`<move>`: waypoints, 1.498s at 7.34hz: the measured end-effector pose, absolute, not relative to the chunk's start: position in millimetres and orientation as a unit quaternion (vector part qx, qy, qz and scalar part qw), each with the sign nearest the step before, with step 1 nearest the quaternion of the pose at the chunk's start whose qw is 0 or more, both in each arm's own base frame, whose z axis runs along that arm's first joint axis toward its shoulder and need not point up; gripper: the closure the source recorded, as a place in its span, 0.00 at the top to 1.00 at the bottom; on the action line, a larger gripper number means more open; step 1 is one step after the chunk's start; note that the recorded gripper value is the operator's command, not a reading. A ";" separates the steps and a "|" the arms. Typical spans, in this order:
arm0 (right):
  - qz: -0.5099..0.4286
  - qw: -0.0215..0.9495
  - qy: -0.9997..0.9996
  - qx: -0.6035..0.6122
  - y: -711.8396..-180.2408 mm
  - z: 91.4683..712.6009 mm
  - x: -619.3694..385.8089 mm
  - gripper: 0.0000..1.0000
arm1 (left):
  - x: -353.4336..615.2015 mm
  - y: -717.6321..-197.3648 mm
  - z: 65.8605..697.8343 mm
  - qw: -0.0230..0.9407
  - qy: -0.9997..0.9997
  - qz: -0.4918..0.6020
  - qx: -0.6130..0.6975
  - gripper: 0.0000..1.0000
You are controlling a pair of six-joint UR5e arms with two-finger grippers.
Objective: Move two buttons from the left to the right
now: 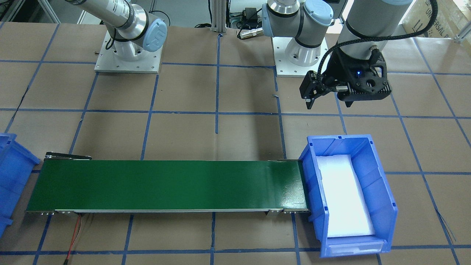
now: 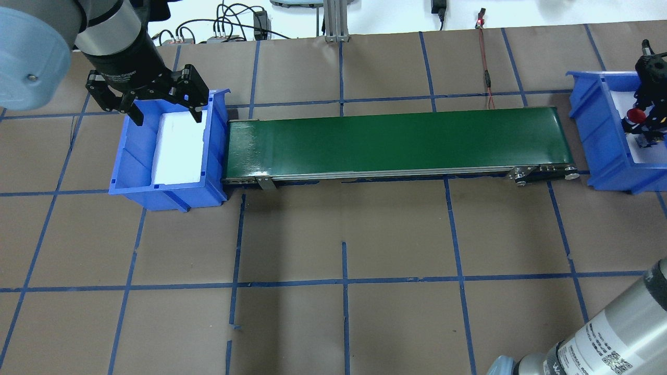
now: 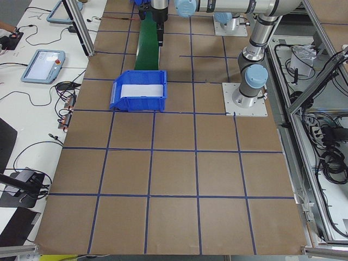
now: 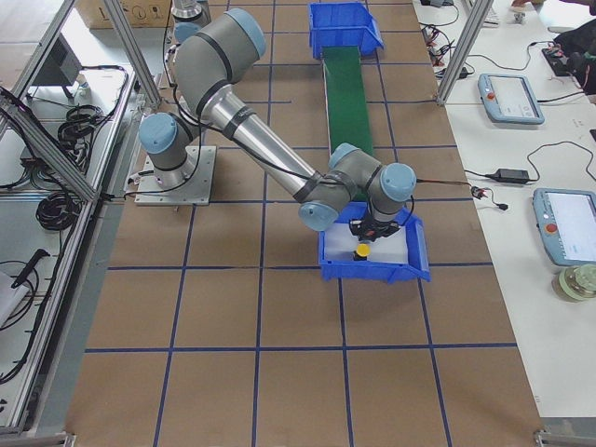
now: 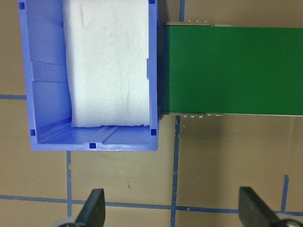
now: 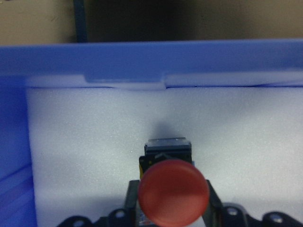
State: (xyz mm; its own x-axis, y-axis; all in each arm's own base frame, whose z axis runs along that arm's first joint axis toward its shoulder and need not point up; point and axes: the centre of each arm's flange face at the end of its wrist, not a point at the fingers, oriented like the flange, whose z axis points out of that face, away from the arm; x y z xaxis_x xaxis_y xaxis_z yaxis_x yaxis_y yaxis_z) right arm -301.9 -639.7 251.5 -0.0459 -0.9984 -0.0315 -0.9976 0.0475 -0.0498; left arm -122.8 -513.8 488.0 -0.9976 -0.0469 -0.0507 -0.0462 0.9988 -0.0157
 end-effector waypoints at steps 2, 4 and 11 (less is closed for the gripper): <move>-0.010 0.019 0.719 -0.695 -641.3 266.6 -301.3 1.00 | -122.7 -514.0 487.8 0.026 0.999 -0.007 -0.023 1.00; -0.012 0.020 0.723 -0.691 -632.8 321.6 -287.6 1.00 | -122.7 -513.8 488.0 0.026 0.999 -0.007 -0.023 1.00; 0.010 0.030 0.908 -0.419 -566.4 509.3 5.2 1.00 | -122.6 -514.4 488.2 0.026 0.999 -0.008 -0.023 1.00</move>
State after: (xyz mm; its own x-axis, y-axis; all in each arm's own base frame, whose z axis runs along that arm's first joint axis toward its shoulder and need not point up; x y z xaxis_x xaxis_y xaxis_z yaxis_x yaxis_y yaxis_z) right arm 5.2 -566.4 509.3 -0.6473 -0.7596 -0.0626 -0.7609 0.6489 -0.0059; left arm -122.6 -514.4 488.2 -0.9976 -0.0463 -0.0522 -0.0456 0.9988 -0.0163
